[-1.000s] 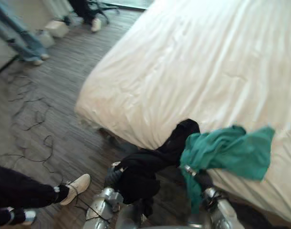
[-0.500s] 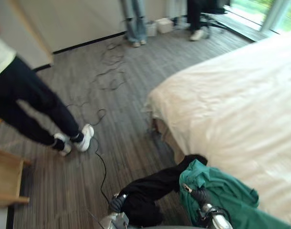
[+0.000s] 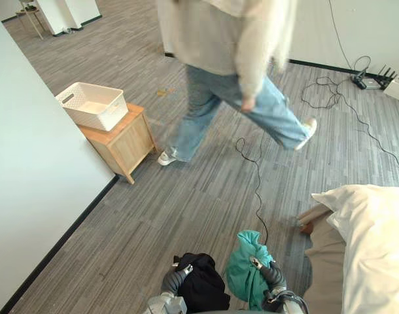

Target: Tidy the bed and pick cloth on bed and put in laundry

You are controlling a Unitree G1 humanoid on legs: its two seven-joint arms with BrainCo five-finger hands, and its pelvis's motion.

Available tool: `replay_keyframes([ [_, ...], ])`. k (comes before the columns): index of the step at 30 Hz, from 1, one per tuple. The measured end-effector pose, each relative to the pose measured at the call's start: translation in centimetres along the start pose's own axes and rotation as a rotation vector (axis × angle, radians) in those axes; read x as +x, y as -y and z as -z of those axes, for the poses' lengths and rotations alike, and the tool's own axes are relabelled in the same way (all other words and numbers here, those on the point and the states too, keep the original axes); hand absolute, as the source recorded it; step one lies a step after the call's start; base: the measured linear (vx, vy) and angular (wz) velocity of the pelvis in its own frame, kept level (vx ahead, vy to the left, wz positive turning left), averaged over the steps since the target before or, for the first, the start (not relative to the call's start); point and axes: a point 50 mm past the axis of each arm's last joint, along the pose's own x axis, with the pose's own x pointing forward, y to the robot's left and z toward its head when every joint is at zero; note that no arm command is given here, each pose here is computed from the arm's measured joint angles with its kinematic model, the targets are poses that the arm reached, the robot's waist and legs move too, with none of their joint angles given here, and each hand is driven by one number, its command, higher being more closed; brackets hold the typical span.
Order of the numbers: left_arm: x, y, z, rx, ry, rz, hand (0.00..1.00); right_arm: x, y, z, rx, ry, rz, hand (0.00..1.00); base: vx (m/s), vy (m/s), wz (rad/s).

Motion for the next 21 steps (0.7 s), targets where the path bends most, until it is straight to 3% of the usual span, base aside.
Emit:
replay_keyframes([
  [12,0.4,-1.1,0.4,-0.044,-0.061,-0.043,1.00,-1.4,1.6,2.0,-0.022,-0.099,-0.025,1.00,0.00,-0.023,-0.04],
  [21,0.9,-1.3,0.0,-0.152,-0.043,-0.022,1.00,-1.6,4.9,0.2,-0.145,-0.085,-0.021,1.00,0.00,-0.007,0.02],
])
